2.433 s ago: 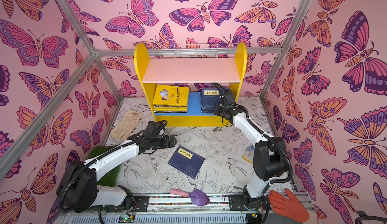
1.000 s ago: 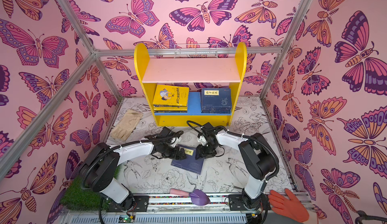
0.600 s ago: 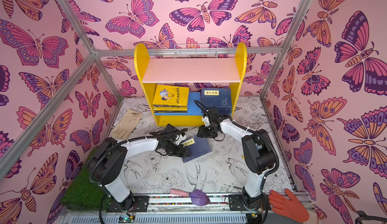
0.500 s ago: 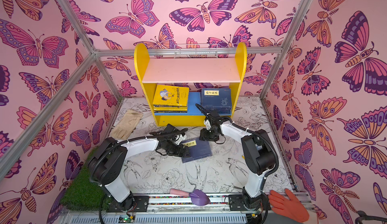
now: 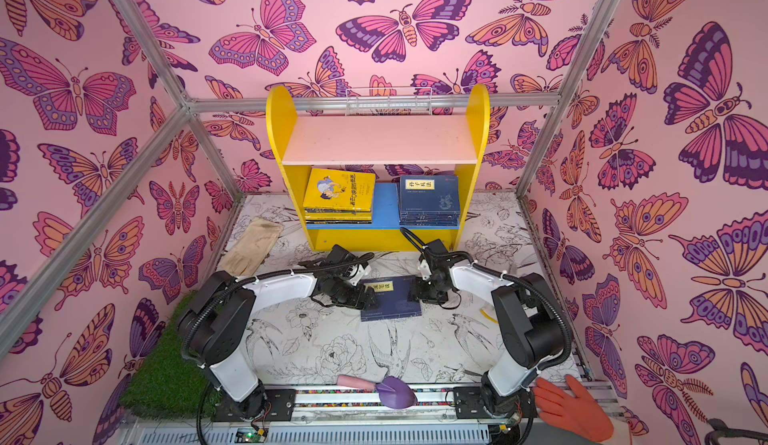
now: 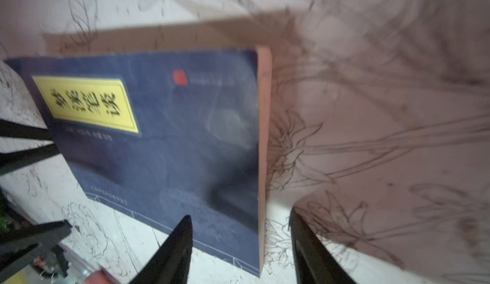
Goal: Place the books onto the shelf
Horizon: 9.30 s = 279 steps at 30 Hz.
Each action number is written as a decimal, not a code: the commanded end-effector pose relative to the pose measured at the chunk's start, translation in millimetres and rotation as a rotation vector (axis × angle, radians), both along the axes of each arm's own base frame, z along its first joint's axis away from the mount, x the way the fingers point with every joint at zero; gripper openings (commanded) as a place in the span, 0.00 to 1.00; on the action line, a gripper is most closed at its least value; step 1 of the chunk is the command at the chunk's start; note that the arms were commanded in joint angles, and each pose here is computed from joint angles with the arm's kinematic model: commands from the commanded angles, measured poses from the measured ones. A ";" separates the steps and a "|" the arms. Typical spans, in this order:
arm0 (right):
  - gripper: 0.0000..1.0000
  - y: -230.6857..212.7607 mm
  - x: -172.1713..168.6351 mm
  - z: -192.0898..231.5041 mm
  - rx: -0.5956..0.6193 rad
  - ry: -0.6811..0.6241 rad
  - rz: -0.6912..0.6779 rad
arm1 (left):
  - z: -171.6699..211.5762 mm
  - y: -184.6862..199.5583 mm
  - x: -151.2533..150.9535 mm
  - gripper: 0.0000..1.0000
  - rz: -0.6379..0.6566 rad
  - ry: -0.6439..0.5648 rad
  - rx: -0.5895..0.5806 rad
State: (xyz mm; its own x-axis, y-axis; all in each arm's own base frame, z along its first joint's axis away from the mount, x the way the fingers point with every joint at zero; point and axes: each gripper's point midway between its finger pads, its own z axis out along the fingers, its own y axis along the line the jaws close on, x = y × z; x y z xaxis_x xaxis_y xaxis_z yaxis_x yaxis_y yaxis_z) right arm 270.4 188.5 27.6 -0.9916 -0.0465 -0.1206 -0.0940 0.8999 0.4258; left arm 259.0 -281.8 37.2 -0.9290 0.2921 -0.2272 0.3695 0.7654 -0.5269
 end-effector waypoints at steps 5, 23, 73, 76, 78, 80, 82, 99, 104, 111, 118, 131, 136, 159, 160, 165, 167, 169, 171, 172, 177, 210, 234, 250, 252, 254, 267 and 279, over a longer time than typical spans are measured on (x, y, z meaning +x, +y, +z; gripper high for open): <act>0.54 36.1 6.5 30.7 0.211 -0.041 0.090 | -17.1 8.6 -5.6 0.84 0.003 0.052 0.029; 0.00 63.9 22.3 109.7 0.485 -0.243 0.083 | 21.3 25.9 21.7 0.81 0.155 0.015 -0.150; 0.50 -7.7 58.5 188.0 0.716 -0.455 -0.282 | 234.0 25.1 31.7 0.00 0.215 -0.368 -0.855; 0.49 -0.8 51.2 201.0 0.787 -0.458 -0.235 | 237.6 25.0 34.8 0.00 0.222 -0.388 -0.862; 0.49 3.4 45.7 209.7 0.833 -0.449 -0.208 | 237.2 25.3 37.4 0.00 0.229 -0.397 -0.858; 0.49 6.5 40.7 217.2 0.873 -0.442 -0.187 | 238.0 24.5 38.2 0.00 0.226 -0.410 -0.855; 0.48 7.4 36.9 219.9 0.895 -0.433 -0.183 | 237.4 23.6 39.1 0.00 0.227 -0.416 -0.852; 0.00 6.2 44.2 277.3 0.980 -0.582 -0.158 | 212.7 17.6 51.1 0.42 0.299 -0.348 -0.791; 0.00 4.4 45.6 300.5 1.022 -0.655 -0.146 | 208.4 19.0 49.1 0.64 0.309 -0.300 -0.786; 0.00 7.6 48.8 307.7 1.026 -0.657 -0.118 | 213.7 16.6 48.4 0.57 0.291 -0.296 -0.804; 0.00 8.5 51.0 297.6 0.992 -0.637 -0.117 | 222.5 13.0 55.7 0.17 0.301 -0.299 -0.855; 0.46 -45.4 68.9 241.2 0.580 -0.675 -0.409 | 254.6 -20.6 85.3 0.00 0.274 -0.387 -0.840; 0.48 -114.9 59.1 229.6 0.312 -0.768 -0.658 | 268.6 -35.4 118.1 0.00 0.301 -0.403 -0.841; 0.48 -153.9 43.9 200.5 0.239 -0.701 -0.778 | 222.1 -105.1 197.6 0.00 0.332 -0.322 -0.693; 0.48 -153.5 43.9 199.4 0.240 -0.698 -0.777 | 220.0 -107.8 199.5 0.00 0.334 -0.320 -0.690; 0.48 -150.4 44.4 199.0 0.251 -0.694 -0.761 | 214.0 -122.0 209.6 0.00 0.329 -0.304 -0.689; 0.48 -149.8 44.1 197.1 0.249 -0.689 -0.756 | 214.2 -126.5 211.6 0.00 0.319 -0.304 -0.688; 0.48 -149.2 43.7 197.3 0.249 -0.688 -0.751 | 209.1 -131.5 211.9 0.00 0.308 -0.289 -0.677; 0.48 -149.4 43.3 195.7 0.244 -0.682 -0.749 | 206.9 -135.7 212.3 0.00 0.291 -0.276 -0.671; 0.48 -149.2 43.2 195.5 0.243 -0.681 -0.746 | 206.7 -138.0 211.6 0.00 0.285 -0.275 -0.670; 0.47 -150.0 43.7 196.1 0.234 -0.679 -0.742 | 200.3 -148.0 205.9 0.00 0.259 -0.251 -0.649; 0.44 -134.4 48.2 187.2 0.306 -0.630 -0.686 | 229.1 -113.6 219.3 0.99 0.385 -0.390 -0.423; 0.69 -239.1 28.7 162.1 -0.360 -1.073 -0.794 | 192.3 135.6 123.6 0.99 0.610 -0.836 0.376; 0.99 -229.5 78.6 101.8 -0.467 -1.094 -0.679 | 80.8 339.8 110.7 0.98 0.993 -0.797 0.841; 0.99 -220.6 86.6 102.0 -0.458 -1.116 -0.603 | 73.4 342.7 117.1 0.98 1.002 -0.833 0.818; 0.99 -212.8 93.5 101.2 -0.448 -1.121 -0.540 | 64.3 342.5 120.7 0.98 0.978 -0.830 0.807; 1.00 -205.8 123.3 67.2 -0.370 -1.057 -0.447 | 59.8 312.2 137.2 0.99 0.820 -0.981 0.507; 1.00 -207.2 122.9 67.2 -0.374 -1.056 -0.457 | 52.2 295.1 134.8 0.99 0.716 -1.044 0.364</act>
State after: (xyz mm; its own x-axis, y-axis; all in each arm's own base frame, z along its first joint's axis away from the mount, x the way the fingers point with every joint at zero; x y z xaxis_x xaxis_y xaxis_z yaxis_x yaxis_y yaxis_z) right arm 389.9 -15.6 86.4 -0.3694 0.0676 -0.9268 0.1063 0.9939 0.0301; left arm 389.9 22.3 80.7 -0.3994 -0.0085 -0.9167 -0.1304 0.9903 0.0477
